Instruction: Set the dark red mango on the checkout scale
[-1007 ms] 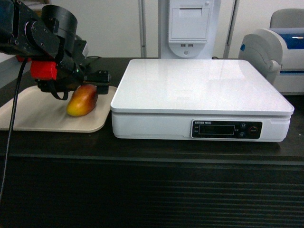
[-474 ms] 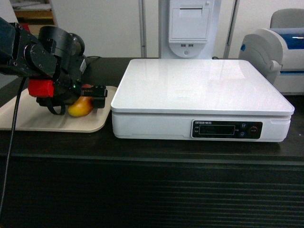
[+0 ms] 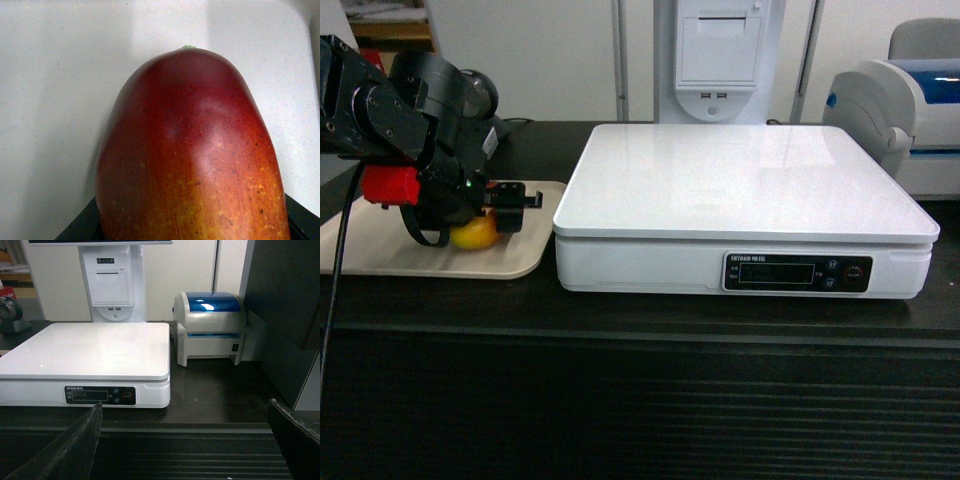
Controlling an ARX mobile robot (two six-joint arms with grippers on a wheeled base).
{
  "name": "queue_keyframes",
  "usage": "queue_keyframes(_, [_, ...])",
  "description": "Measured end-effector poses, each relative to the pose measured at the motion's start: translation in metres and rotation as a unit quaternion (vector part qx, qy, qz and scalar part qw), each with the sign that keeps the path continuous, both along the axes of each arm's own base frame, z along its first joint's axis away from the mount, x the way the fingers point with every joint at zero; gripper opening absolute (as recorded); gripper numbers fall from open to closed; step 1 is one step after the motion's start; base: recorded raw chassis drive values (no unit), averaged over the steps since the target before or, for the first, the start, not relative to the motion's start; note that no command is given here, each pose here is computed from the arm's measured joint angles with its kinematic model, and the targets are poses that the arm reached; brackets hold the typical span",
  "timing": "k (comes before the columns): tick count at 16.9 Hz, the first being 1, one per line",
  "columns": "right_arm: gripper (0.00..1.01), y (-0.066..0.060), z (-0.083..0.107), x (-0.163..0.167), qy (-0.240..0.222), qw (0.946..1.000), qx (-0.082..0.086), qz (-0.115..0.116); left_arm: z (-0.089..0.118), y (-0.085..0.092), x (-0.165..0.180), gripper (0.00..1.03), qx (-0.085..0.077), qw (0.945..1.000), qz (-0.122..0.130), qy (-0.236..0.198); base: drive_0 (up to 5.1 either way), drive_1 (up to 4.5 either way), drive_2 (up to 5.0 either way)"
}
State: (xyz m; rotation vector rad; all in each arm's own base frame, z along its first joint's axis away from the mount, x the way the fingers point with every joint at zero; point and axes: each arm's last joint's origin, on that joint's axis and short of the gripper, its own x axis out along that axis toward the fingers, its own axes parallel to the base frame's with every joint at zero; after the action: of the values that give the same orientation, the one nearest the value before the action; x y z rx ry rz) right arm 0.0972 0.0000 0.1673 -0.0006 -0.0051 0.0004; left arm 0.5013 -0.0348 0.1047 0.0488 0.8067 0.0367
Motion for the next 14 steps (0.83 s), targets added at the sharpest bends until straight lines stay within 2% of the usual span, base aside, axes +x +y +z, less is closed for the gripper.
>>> queue_keyframes(2, [0.98,0.0,0.0,0.0,0.0,1.0,0.0,0.0,0.019,-0.004,-0.002,0.59,0.005,0.9999,-0.008,-0.01,0.0,0.0,0.0])
queue_keyframes(4, [0.98,0.0,0.0,0.0,0.0,1.0,0.0,0.0,0.051,-0.02,-0.004,0.59,0.01,0.9989,-0.031,-0.035,0.0,0.0,0.0])
queue_keyframes(6, [0.98,0.0,0.0,0.0,0.0,1.0,0.0,0.0,0.089,-0.058,0.002,0.59,0.019,0.9951,-0.064,-0.073,0.0,0.0,0.0])
queue_keyframes(7, [0.98,0.0,0.0,0.0,0.0,1.0,0.0,0.0,0.099,-0.074,0.002,0.59,0.019,0.9932,-0.082,-0.081,0.0,0.0,0.0])
queue_keyframes(12, [0.98,0.0,0.0,0.0,0.0,1.0,0.0,0.0,0.133,-0.136,0.004,0.59,0.017,0.982,-0.145,-0.12,0.0,0.0,0.0])
queue_keyframes(14, [0.98,0.0,0.0,0.0,0.0,1.0,0.0,0.0,0.134,-0.157,0.005,0.59,0.014,0.9792,-0.164,-0.119,0.0,0.0,0.0])
